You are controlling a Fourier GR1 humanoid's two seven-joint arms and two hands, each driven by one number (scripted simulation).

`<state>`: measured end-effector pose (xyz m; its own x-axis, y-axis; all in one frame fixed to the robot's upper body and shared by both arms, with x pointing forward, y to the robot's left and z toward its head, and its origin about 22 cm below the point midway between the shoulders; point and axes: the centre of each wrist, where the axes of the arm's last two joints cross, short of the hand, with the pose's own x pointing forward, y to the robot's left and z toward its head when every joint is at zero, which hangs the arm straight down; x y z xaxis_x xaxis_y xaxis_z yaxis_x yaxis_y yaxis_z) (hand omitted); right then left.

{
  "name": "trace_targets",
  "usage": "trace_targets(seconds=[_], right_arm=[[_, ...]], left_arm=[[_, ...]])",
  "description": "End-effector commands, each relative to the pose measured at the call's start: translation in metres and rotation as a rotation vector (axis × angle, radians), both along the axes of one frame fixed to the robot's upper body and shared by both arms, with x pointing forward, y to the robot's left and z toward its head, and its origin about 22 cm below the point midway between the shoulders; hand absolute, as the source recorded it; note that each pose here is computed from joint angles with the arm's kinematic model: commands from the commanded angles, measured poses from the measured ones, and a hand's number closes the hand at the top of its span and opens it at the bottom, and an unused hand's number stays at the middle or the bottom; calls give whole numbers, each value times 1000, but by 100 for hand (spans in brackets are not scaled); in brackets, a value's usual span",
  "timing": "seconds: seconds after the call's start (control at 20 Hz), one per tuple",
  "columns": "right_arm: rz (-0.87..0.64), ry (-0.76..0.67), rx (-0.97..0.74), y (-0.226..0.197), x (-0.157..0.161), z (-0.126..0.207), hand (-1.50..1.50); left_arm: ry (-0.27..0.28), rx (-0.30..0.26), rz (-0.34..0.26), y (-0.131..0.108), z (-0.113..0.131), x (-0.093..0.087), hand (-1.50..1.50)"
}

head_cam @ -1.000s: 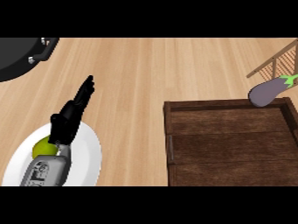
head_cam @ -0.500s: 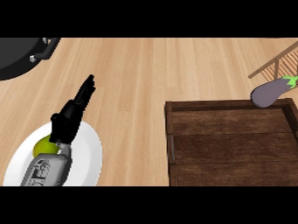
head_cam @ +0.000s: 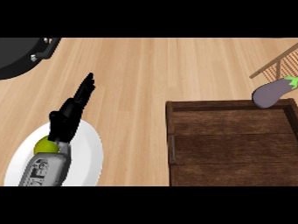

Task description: Pick the sweet potato from the tray and place it in the tiered shelf

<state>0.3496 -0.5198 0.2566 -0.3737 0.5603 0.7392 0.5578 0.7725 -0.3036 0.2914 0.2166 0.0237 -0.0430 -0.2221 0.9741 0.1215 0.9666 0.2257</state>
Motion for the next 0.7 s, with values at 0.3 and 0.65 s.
trace_targets(seconds=[0.3,0.65], right_arm=[[-293,128,-85,-20,-13,-19,-150],[-281,144,9,-27,-18,-29,-150]], left_arm=[[1,19,-20,0,9,5,0],[3,-6,-27,-7,-9,-5,0]])
